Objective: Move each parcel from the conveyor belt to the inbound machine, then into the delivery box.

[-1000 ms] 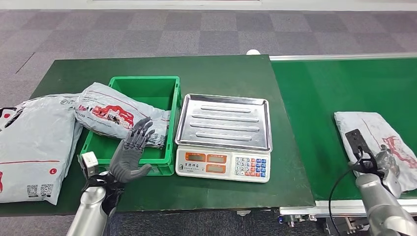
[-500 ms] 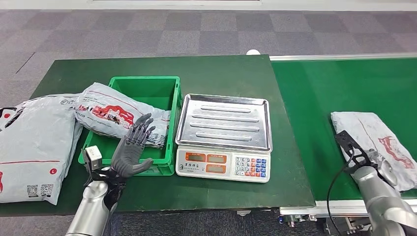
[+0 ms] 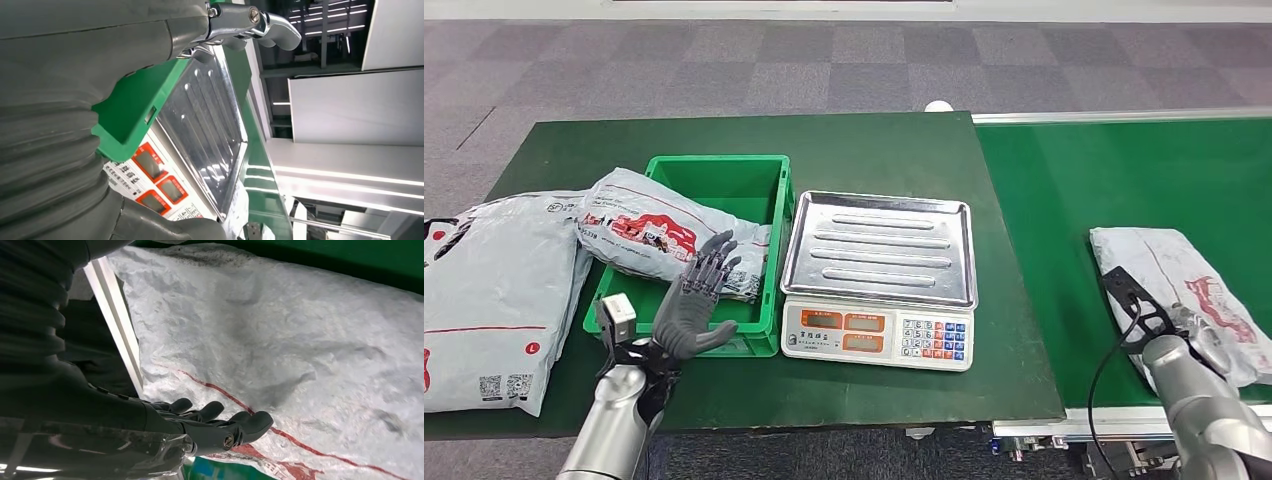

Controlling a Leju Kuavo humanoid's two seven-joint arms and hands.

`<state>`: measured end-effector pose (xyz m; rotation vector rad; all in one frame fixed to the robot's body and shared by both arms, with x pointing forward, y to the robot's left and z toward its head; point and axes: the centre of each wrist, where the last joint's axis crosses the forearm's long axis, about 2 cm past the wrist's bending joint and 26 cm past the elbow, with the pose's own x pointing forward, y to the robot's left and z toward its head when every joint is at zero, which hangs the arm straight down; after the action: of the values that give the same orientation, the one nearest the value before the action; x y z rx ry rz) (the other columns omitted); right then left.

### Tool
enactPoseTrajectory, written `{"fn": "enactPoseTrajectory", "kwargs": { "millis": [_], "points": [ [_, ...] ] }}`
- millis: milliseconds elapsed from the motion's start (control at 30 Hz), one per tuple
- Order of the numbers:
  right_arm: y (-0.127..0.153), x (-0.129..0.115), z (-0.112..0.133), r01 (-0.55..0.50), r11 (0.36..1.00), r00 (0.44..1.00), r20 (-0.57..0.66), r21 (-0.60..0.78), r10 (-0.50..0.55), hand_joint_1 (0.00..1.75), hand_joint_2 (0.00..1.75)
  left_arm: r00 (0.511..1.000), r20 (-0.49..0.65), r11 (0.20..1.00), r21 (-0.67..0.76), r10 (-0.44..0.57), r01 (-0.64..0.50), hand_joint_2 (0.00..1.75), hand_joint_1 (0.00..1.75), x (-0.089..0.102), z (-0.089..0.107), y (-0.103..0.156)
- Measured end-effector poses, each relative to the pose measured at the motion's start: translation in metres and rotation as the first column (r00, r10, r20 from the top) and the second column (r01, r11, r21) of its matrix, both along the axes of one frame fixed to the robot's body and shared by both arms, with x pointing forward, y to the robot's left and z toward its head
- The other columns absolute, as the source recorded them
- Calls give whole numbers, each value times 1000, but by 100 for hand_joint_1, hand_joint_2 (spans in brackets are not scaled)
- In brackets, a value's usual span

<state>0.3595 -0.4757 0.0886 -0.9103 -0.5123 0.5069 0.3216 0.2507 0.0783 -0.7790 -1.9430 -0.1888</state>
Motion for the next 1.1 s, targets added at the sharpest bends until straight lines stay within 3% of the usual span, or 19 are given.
{"fn": "enactPoseTrajectory", "kwargs": {
  "millis": [233,433,667,900,1100],
  "points": [
    [8,2,-3,-76,997,995,-64,-3,75,0,175,1000,-19,1000,18,8,-8,175,0,4,-3,-2],
    [15,3,-3,-103,993,992,64,-64,107,0,175,999,-28,999,39,32,-31,175,0,3,-5,-3],
    [17,-7,-12,-121,990,988,85,-66,127,0,175,998,-26,997,65,48,-47,175,0,3,-5,-5],
    [19,-32,-37,-130,991,991,14,-20,131,0,175,999,-23,996,74,43,-41,175,0,3,-5,-7],
    [29,-37,-45,-155,988,988,-18,-5,155,0,175,998,-22,995,85,55,-53,175,0,4,-5,-8]
  ]
}}
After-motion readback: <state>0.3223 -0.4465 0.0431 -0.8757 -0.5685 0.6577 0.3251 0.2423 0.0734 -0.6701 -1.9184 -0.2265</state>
